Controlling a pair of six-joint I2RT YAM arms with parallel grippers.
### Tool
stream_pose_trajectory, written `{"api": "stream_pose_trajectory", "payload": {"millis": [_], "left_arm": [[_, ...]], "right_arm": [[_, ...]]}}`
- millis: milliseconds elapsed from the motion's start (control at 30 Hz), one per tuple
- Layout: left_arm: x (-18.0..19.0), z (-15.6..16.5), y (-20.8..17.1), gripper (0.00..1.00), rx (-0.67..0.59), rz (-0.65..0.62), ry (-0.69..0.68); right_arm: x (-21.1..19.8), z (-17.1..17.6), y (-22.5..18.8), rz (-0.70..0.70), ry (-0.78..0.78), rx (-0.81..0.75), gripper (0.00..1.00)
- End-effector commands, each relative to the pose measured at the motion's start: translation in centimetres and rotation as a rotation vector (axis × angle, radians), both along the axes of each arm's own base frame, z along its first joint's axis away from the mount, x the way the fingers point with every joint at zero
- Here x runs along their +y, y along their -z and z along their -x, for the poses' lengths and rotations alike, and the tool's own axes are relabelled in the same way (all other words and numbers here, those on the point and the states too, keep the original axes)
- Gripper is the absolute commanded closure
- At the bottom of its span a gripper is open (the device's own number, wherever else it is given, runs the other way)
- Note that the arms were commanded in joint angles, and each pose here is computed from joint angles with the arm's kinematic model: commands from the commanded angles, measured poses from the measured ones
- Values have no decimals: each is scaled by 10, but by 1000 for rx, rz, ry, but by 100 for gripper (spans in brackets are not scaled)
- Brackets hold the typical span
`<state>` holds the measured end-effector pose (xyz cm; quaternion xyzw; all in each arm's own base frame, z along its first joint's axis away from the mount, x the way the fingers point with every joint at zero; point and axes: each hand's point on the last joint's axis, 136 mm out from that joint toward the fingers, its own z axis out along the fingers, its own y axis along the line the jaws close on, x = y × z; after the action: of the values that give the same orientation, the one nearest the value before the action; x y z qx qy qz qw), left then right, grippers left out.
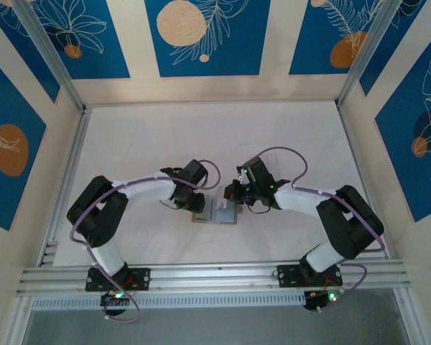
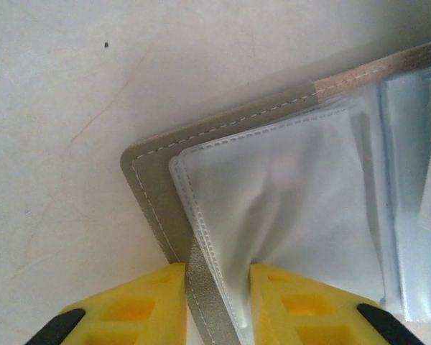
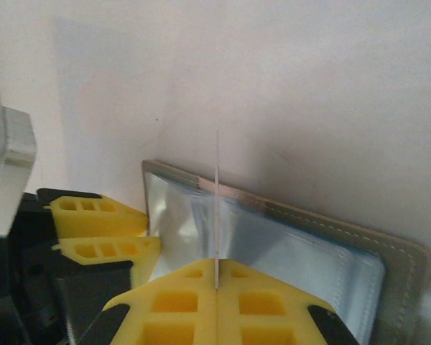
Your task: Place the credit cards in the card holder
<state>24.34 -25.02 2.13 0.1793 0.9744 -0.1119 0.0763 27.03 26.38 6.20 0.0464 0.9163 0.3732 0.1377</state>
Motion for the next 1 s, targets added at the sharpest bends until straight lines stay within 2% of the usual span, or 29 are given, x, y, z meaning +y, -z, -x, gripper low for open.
{"api": "stream_pose_trajectory", "payload": {"millis": [0,333,767,967], "left_arm": [[14,26,35,75,89,-85,8],[14,28,37,75,94,-85,6],[13,28,39,75,101,-79,1],[13,29,39,75,105,-80,2]], "right_arm": [[12,-3,-7,-70,-6,-12,100],[19,1,5,-57,-23,6,100],[5,13,10,-20,-9,11,100],[11,16,17,-45,4,24,100]]}}
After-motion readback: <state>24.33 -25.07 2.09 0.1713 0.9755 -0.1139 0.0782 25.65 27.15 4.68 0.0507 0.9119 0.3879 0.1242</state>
